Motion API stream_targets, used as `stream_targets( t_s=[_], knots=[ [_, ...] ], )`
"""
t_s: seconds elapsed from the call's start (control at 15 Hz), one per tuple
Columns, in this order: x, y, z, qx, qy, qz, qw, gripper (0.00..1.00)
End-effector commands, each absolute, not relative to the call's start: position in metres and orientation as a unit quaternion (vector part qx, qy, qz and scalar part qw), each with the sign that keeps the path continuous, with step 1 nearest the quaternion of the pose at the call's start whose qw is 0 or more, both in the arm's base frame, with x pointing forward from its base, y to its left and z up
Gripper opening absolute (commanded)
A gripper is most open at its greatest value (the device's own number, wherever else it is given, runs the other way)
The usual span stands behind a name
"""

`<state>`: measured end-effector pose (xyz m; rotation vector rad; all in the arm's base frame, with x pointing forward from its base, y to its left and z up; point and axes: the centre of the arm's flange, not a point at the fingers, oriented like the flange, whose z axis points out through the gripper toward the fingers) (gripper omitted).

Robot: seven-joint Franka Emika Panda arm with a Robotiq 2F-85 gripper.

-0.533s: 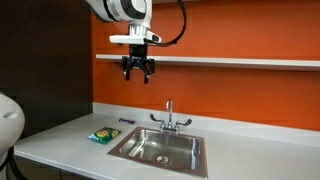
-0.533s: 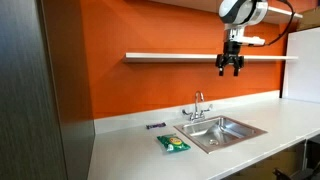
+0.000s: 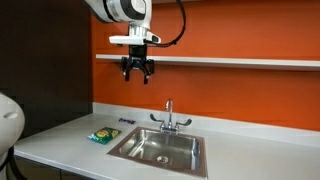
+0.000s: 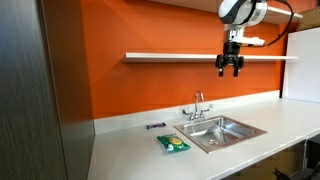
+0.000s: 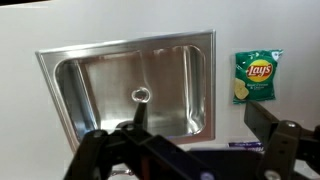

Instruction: Put the green packet in the sink

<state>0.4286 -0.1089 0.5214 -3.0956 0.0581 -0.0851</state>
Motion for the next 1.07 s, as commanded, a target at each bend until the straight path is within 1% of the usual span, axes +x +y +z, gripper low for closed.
stream_targets(
  t_s=[0.0,0.47,1.0],
  knots=[
    [0.434,-0.092,0.508,-1.0,-0.009,-0.013,0.02,1.0],
    [0.445,-0.02,0.468,-0.994,-0.101,0.032,0.011,1.0],
    [0.487,0.031,0.401,-0.988,-0.147,0.045,0.011,1.0]
  ],
)
